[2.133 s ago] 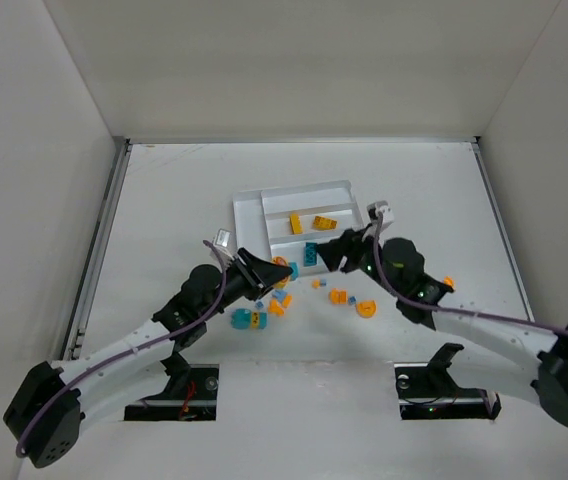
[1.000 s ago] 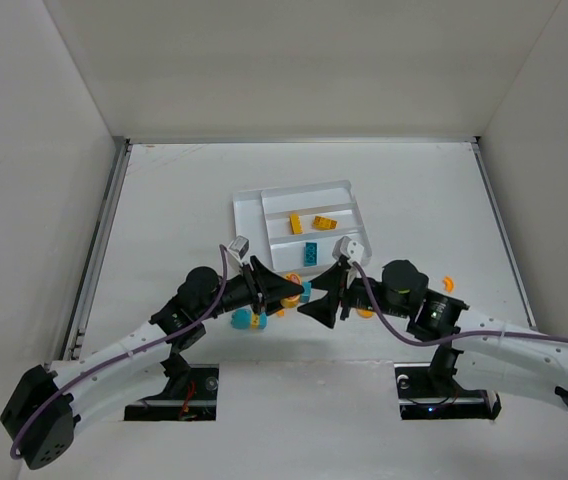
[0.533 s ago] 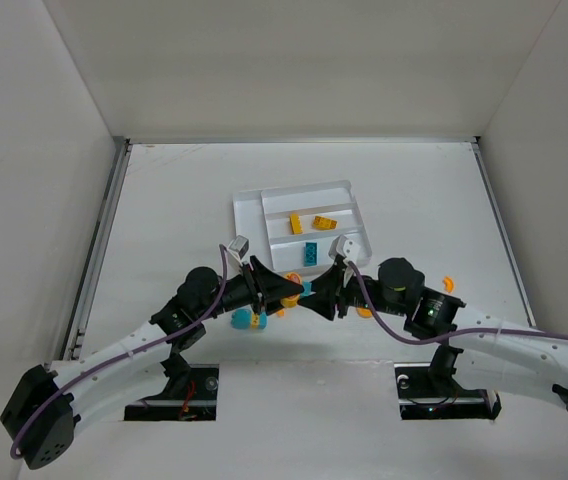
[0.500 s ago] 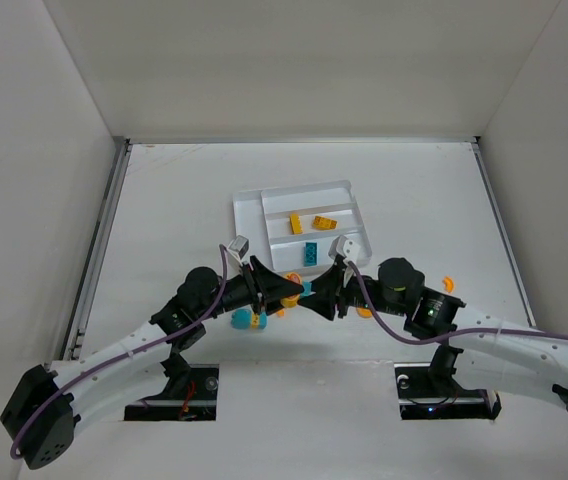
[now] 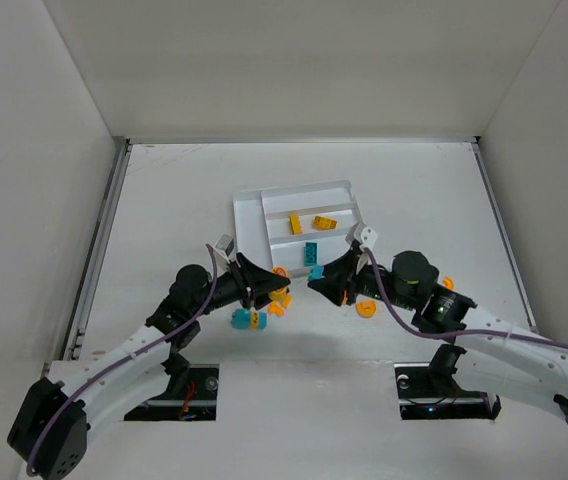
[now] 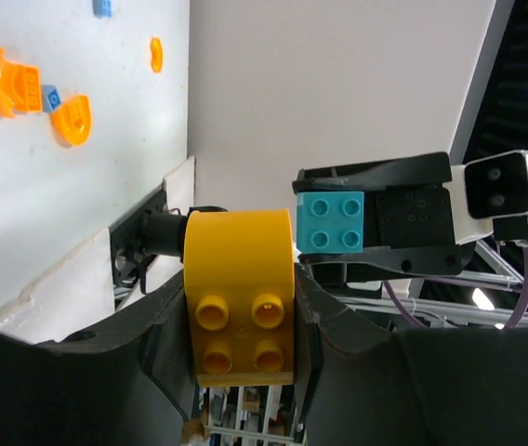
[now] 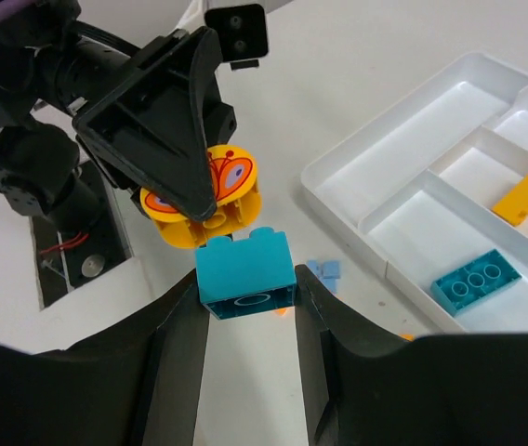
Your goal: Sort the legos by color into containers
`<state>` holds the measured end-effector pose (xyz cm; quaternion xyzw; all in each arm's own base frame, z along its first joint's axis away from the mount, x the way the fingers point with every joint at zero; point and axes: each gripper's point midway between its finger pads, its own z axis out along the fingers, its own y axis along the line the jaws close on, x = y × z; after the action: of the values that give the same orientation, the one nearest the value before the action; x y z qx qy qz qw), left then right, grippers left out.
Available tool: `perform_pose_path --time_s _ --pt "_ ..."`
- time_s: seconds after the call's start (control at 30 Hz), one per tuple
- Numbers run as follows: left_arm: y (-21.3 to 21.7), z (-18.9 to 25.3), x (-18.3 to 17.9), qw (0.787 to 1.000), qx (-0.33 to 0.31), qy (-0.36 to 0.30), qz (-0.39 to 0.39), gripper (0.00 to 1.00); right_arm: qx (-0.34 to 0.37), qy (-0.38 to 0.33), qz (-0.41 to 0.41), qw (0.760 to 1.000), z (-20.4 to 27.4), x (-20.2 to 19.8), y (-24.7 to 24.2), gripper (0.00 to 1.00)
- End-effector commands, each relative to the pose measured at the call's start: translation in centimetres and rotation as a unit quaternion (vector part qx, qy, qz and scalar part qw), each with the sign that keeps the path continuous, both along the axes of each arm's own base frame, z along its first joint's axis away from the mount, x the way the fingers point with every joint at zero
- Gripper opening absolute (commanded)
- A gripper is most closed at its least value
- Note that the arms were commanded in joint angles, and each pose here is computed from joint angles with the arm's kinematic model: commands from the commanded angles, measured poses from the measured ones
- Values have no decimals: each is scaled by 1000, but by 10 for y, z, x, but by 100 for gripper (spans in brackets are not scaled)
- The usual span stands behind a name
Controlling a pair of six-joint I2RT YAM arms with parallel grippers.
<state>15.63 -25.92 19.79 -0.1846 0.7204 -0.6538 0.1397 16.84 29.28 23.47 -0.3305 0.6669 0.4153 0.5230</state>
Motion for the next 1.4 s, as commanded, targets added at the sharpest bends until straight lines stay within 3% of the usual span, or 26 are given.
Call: perform_pose_path --time_s 0.0,0.27,0.53,0.73,0.9,1.17,1.37 --pt "6 10 3 999 -9 -36 -8 17 1 2 -40 999 0 18 -3 26" --pt "10 -22 38 994 82 -69 37 16 -58 53 -206 975 -49 105 -25 27" --pt "3 -24 53 973 173 -138 61 16 -80 128 -359 921 -92 195 -61 25" --pt "12 -37 82 938 277 -183 100 16 -103 146 -394 902 -117 201 -70 25" --pt "-4 -43 88 925 310 -203 87 16 -122 160 -407 891 -129 198 -79 29" --pt "-11 -40 123 902 354 -218 113 16 -143 166 -407 887 -135 196 -80 60" --pt "-9 -46 166 877 406 -214 140 16 -118 152 -404 894 -117 184 -79 65"
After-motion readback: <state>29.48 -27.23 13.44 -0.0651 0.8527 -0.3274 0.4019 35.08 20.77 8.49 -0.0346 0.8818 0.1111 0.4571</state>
